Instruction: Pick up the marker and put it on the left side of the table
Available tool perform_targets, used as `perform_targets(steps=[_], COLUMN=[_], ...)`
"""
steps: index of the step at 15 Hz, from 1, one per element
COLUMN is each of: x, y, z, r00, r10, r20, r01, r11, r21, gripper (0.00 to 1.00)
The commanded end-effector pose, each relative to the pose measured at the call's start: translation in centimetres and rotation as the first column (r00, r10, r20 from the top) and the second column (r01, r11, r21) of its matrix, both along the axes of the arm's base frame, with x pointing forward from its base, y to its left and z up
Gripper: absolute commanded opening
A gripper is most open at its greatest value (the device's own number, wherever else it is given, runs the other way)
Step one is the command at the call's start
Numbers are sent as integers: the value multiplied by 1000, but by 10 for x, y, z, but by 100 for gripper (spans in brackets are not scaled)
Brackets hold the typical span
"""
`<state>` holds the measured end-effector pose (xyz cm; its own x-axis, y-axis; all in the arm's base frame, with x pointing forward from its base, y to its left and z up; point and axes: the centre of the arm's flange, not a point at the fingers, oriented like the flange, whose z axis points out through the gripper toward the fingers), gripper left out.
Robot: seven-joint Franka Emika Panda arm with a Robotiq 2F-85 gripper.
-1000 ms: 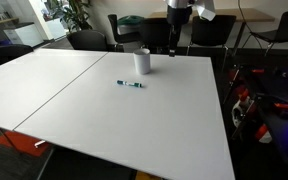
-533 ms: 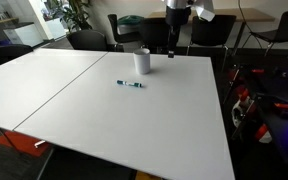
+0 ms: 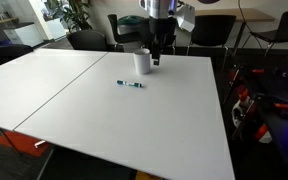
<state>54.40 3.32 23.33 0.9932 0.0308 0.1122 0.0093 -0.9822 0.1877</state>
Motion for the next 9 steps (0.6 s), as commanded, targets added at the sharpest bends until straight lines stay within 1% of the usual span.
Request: perform_targets(steps=[1,9], x=[40,95], y=[-2,-12], z=[-23,-74], r00=[999,998], r10=[-31,-57], r20=[12,-3], r01=[31,57], r11=[1000,997], r21=[-1,44], gripper=[100,100])
